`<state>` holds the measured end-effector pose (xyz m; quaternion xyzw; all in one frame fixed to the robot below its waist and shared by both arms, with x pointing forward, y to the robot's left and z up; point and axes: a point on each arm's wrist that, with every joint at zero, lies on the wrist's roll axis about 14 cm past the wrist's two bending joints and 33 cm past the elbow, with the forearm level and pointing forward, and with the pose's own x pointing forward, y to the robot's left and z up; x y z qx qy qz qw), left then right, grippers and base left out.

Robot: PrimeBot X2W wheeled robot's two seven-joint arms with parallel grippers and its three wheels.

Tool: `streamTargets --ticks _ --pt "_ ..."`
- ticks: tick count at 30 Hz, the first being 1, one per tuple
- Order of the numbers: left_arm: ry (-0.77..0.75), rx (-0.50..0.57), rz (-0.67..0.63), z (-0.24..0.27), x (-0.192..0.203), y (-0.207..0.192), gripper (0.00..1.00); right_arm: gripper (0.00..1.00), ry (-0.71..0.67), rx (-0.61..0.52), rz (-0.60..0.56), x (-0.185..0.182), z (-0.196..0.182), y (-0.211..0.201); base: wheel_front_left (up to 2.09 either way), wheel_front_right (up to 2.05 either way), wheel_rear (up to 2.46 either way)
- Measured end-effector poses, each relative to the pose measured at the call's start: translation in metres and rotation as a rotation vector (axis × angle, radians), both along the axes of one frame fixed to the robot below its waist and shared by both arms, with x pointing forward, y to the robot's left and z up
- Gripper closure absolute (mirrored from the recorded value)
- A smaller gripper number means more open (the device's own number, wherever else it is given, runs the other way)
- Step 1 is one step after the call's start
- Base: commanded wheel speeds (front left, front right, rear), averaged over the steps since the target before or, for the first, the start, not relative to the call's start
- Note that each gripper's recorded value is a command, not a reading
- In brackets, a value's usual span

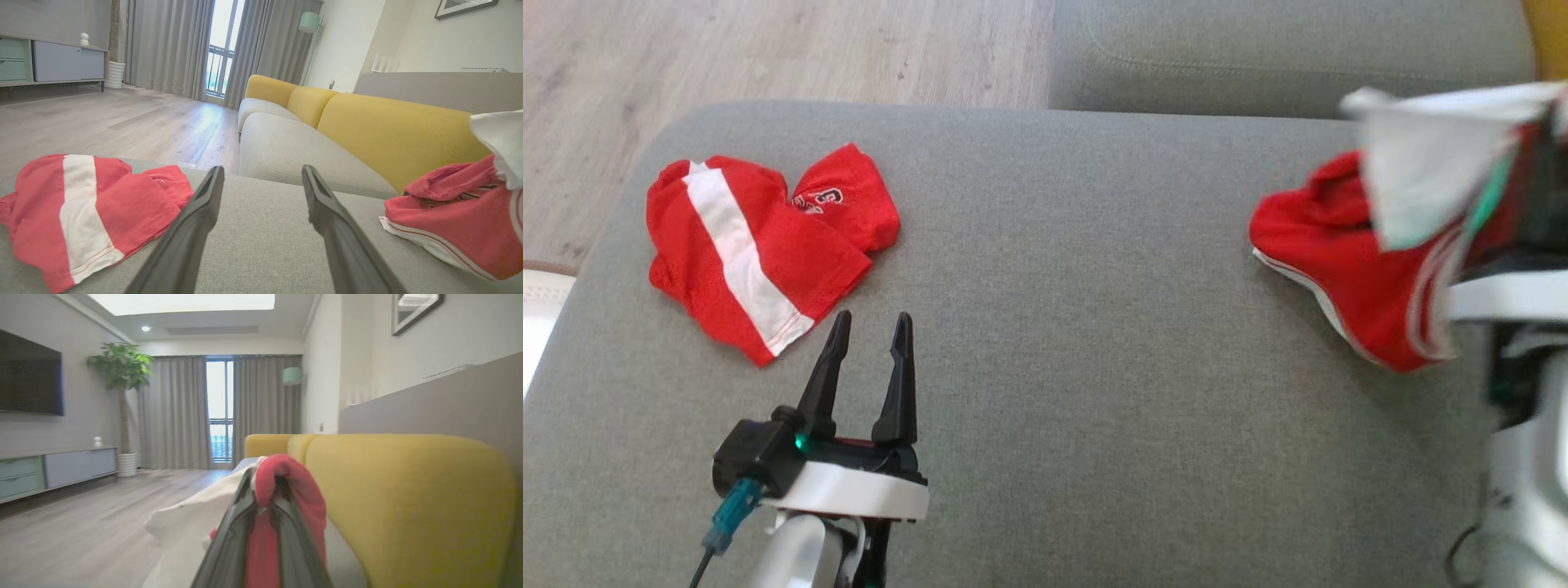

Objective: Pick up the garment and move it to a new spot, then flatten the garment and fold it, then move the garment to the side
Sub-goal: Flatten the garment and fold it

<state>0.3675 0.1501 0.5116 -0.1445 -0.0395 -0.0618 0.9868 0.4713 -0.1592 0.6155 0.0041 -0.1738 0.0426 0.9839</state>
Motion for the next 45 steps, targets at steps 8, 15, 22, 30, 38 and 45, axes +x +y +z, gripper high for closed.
streamTargets --ticks 8,15,22,30,38,45 --pt "-0.019 -0.010 0.006 0.007 -0.008 -0.001 0.00 1.00 -0.252 -0.114 -0.131 0.000 0.115 -0.023 0.00 0.00 0.00" --pt "-0.011 -0.031 0.040 0.005 -0.017 0.008 0.00 1.00 -0.290 -0.240 0.075 0.012 0.142 0.065 0.00 0.00 0.00" --pt "0.036 -0.039 0.097 -0.009 -0.027 0.024 0.00 1.00 0.010 -0.322 0.430 0.032 0.034 0.192 0.00 0.00 0.00" --pt "0.090 -0.039 0.161 -0.025 -0.038 0.041 0.00 0.00 0.299 -0.274 0.678 0.025 -0.059 0.265 0.00 0.00 0.00" --pt "0.068 -0.045 0.114 -0.019 -0.023 0.028 0.00 0.00 0.266 -0.265 0.593 0.034 -0.056 0.226 0.00 0.00 0.00" --pt "0.030 -0.054 0.016 -0.007 -0.001 -0.002 0.00 0.00 0.222 -0.183 0.442 0.026 -0.060 0.154 0.00 0.00 0.00"
